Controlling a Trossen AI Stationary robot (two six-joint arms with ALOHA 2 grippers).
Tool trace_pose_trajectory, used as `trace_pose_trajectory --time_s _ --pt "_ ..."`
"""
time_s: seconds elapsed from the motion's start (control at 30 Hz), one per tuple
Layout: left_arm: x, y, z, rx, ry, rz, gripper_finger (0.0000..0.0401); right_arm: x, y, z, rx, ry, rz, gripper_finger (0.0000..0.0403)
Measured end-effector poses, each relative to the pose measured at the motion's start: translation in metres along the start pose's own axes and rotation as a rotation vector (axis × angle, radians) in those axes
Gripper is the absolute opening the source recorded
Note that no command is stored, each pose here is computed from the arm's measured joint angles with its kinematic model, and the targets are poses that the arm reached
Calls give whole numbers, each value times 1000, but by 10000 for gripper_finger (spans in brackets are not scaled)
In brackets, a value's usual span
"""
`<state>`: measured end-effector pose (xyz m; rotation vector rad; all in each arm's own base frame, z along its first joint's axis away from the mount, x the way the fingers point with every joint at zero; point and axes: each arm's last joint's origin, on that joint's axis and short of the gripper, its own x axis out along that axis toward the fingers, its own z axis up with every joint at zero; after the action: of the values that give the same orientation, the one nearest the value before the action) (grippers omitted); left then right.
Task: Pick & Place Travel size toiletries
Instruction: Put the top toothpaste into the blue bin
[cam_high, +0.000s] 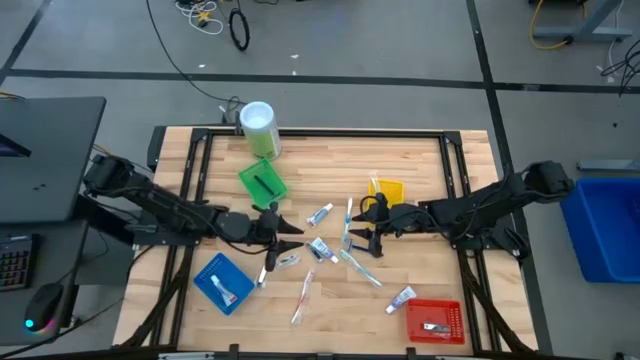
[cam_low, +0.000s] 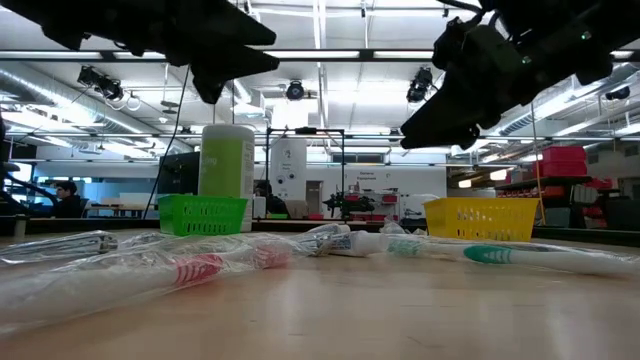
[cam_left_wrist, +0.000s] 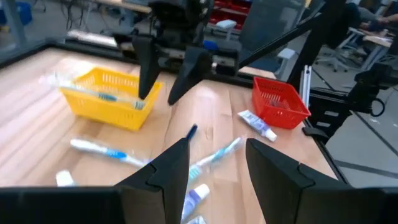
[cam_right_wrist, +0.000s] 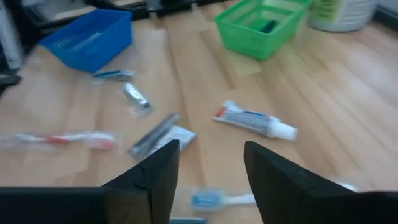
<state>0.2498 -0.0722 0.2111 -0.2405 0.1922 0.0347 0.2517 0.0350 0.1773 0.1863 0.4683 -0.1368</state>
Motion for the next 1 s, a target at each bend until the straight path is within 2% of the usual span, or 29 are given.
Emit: trace_pose_trajectory --time_s 0.17,0.3,0.4,0.5,0.6,0.67,0.83,1.0 --pt "-2 -1 -9 -14 72 53 166 3 1 -1 0 -11 6 174" --pt "1 -2 -5 59 156 123 166 3 1 -1 -16 -12 5 167" --pt "13 -3 4 120 204 177 166 3 1 0 -35 -20 6 162" --pt "33 -2 16 117 212 202 166 3 1 1 -41 -24 8 158" --pt "56 3 15 181 285 232 166 3 1 1 -60 -25 7 155" --pt "69 9 13 205 334 272 166 3 1 1 -64 -24 7 153" --pt "105 35 6 112 388 349 173 4 1 0 -66 -13 4 148" --pt "123 65 -9 116 453 427 203 4 0 -2 -70 1 0 144"
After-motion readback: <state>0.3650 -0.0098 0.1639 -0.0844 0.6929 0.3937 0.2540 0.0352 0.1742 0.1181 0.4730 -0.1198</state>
